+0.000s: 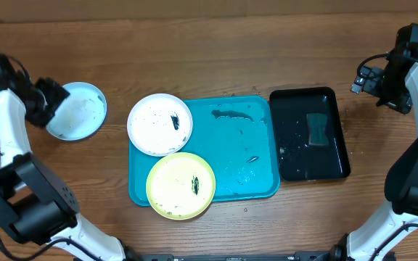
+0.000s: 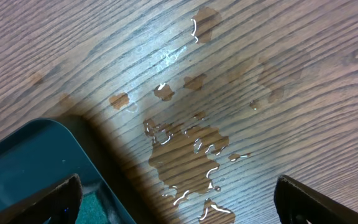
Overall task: Clean dirty plates on tray and stack at the side
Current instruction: 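Carry the light-blue plate left and set it on the table's left side, then move the left gripper to the white plate rim and grasp it, then drag the white plate toward the teal tray center with left gripper, then grasp the green sponge in the black tray with the right gripper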
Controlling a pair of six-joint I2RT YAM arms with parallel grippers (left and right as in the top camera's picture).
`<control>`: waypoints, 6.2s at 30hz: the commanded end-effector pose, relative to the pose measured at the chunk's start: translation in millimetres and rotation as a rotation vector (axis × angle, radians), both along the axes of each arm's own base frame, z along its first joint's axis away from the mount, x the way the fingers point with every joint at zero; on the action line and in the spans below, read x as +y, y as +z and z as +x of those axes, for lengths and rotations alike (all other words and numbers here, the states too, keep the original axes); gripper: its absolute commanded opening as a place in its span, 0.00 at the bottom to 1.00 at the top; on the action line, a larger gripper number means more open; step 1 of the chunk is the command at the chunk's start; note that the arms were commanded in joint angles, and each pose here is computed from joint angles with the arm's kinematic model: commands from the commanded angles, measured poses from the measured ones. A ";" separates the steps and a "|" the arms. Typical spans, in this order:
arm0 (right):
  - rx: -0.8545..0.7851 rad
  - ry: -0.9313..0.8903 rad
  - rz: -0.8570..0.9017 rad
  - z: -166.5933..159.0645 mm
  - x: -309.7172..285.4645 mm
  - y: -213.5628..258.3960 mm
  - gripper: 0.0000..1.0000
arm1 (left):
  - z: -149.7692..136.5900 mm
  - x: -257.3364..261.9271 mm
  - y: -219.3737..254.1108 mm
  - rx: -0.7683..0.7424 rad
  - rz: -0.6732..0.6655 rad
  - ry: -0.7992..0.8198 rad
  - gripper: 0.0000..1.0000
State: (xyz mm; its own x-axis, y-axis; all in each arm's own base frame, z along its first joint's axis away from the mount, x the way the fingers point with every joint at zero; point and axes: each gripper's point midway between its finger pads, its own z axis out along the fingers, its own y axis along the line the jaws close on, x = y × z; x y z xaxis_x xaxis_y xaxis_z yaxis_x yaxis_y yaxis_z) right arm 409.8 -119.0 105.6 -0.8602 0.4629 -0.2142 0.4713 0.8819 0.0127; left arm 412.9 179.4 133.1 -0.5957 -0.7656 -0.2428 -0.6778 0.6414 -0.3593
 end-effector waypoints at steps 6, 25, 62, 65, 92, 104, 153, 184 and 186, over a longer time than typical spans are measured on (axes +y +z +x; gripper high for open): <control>-0.022 -0.005 -0.001 1.0 -0.5 7.6 1.00 | -12.4 -126.2 64.4 -0.014 0.033 -0.436 0.68; -0.022 -0.005 -0.001 1.0 -0.5 7.6 1.00 | -43.4 -180.7 -43.1 0.234 0.150 -0.606 0.72; -0.022 -0.005 -0.001 1.0 -0.5 7.6 1.00 | -63.0 -156.1 -102.2 0.305 0.312 -0.555 0.56; -0.022 -0.005 -0.001 1.0 -0.5 7.6 1.00 | -60.8 -145.5 -100.8 0.313 0.364 -0.533 0.58; -0.022 -0.005 -0.001 1.0 -0.5 7.6 1.00 | -51.9 -181.5 -110.4 0.203 0.182 -0.533 0.04; -0.022 -0.005 -0.001 1.0 -0.5 7.6 1.00 | -41.6 -229.1 -102.8 0.096 0.025 -0.625 0.04; 0.020 0.125 0.600 -23.8 111.7 26.2 0.77 | -22.9 -328.0 -114.7 -0.071 0.056 -0.919 0.07; 0.213 0.368 -0.023 -52.4 118.0 -80.7 0.49 | -24.4 -338.6 -113.6 -0.083 0.057 -0.945 0.13; 0.208 0.368 -0.021 -51.1 118.5 -80.6 0.37 | -22.6 -336.3 -113.9 -0.083 0.074 -0.938 0.13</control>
